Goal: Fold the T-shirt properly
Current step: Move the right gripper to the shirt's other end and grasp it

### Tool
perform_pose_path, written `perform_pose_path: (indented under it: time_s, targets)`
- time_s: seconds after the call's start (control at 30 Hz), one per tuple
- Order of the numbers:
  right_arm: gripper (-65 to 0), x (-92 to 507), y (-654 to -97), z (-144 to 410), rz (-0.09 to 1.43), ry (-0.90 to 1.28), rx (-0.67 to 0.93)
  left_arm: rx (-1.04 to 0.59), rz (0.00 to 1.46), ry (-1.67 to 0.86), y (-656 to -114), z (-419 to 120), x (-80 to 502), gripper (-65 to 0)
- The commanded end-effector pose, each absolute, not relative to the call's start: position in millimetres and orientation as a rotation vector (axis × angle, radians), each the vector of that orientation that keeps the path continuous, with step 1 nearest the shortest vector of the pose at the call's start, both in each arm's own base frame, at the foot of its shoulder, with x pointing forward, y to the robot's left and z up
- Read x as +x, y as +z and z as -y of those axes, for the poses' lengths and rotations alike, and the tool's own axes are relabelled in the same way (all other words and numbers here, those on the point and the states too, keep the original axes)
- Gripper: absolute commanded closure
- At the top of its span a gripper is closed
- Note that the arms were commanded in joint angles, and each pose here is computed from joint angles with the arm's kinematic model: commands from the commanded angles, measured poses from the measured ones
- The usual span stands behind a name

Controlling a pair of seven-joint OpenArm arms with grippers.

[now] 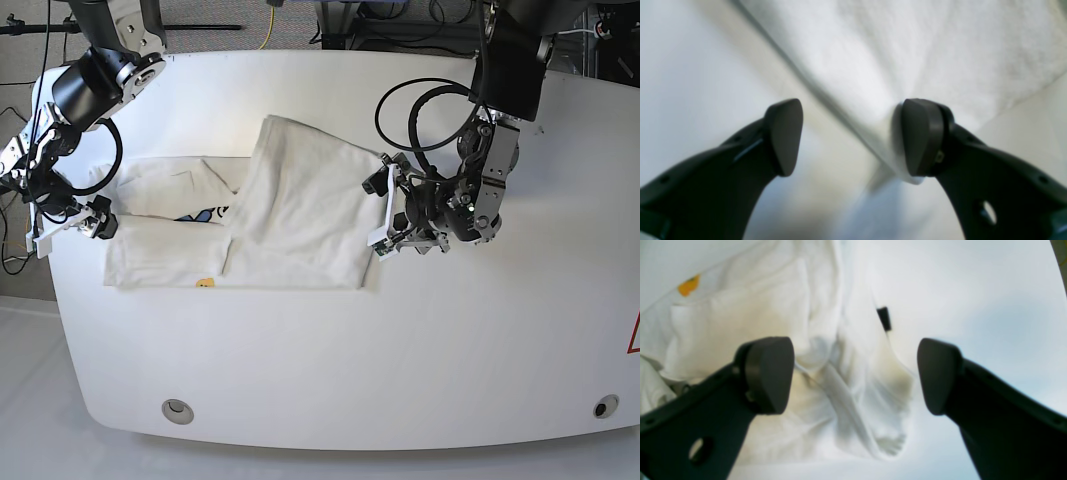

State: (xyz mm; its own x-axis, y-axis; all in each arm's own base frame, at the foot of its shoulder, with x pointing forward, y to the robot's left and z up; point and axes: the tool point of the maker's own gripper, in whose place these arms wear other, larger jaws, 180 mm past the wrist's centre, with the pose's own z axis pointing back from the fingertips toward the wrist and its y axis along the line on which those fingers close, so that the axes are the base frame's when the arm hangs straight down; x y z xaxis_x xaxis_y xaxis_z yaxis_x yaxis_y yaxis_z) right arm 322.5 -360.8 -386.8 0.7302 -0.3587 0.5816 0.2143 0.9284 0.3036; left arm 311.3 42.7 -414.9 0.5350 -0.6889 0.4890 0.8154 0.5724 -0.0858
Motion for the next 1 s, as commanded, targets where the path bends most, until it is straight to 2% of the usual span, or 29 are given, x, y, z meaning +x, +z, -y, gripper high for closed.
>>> perform_pose_path:
  time_s: [0.0, 0.27, 0.53, 0.97]
  targets:
    - [-55.4, 321.9, -376.5, 376.7, 0.726, -0.324, 0.195, -0.324, 0.472, -0.917, -404.2, -41.8, 322.1, -42.6]
    - [-54.2, 314.9, -379.0, 383.6, 0.740, -0.336, 0.204, -0.324, 0.467, -0.921, -405.3, -41.3, 321.0, -42.7]
    - [-54.1, 315.5, -382.9, 387.3, 0.758, -0.402, 0.305, -0.315, 0.459, -0.921, -408.2, -43.8, 319.3, -43.0]
    - [-54.0, 325.0, -376.0, 390.4, 0.762, -0.416, 0.343, -0.318, 0.457, -0.920, -409.1, -43.3, 318.4, -42.7]
